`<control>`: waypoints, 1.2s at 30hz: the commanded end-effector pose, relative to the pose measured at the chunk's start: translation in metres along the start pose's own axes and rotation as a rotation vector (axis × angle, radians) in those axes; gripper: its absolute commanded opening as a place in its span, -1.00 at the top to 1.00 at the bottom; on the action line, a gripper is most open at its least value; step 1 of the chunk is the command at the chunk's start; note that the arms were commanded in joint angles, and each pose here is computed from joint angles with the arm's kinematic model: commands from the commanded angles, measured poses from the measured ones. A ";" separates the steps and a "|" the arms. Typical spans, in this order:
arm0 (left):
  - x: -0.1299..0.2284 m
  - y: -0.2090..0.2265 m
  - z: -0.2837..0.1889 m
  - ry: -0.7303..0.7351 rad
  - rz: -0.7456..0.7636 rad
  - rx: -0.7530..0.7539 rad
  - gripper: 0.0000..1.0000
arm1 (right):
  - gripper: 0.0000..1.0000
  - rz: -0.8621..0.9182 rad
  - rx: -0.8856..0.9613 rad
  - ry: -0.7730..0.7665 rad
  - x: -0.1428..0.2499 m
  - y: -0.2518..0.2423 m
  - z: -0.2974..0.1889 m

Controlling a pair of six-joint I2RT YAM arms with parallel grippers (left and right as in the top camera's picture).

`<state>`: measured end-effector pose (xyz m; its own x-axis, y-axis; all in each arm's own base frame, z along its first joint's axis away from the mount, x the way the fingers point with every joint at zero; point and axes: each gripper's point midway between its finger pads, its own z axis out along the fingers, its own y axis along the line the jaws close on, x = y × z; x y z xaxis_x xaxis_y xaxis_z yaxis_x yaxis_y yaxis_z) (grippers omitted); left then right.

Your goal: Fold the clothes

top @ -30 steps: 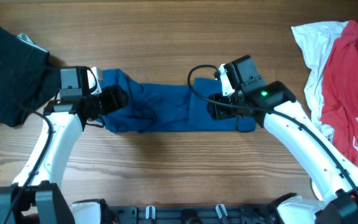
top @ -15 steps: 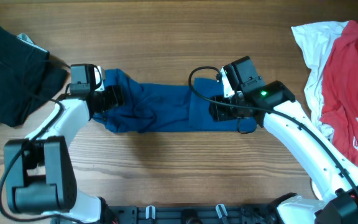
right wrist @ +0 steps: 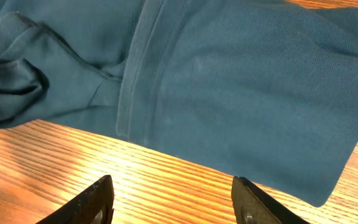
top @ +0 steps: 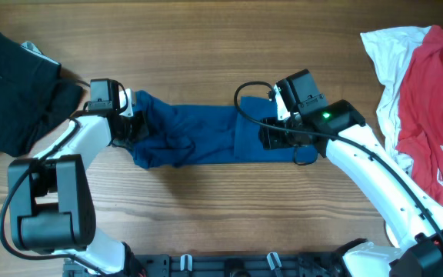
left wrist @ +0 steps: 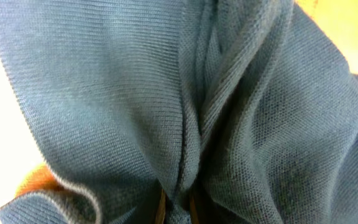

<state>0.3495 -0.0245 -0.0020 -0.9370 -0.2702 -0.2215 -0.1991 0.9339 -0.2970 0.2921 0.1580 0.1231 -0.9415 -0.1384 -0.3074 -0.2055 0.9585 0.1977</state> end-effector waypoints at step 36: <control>-0.070 -0.110 -0.192 -0.167 -0.079 0.522 0.79 | 0.45 0.047 0.031 0.290 0.037 0.001 0.167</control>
<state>0.3841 -0.0361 0.2008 -0.8433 -0.4520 -0.2909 -0.1423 0.7096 -0.6901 0.3423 0.1919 -0.0027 -0.9762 -0.1312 -0.1726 -0.1646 0.9666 0.1965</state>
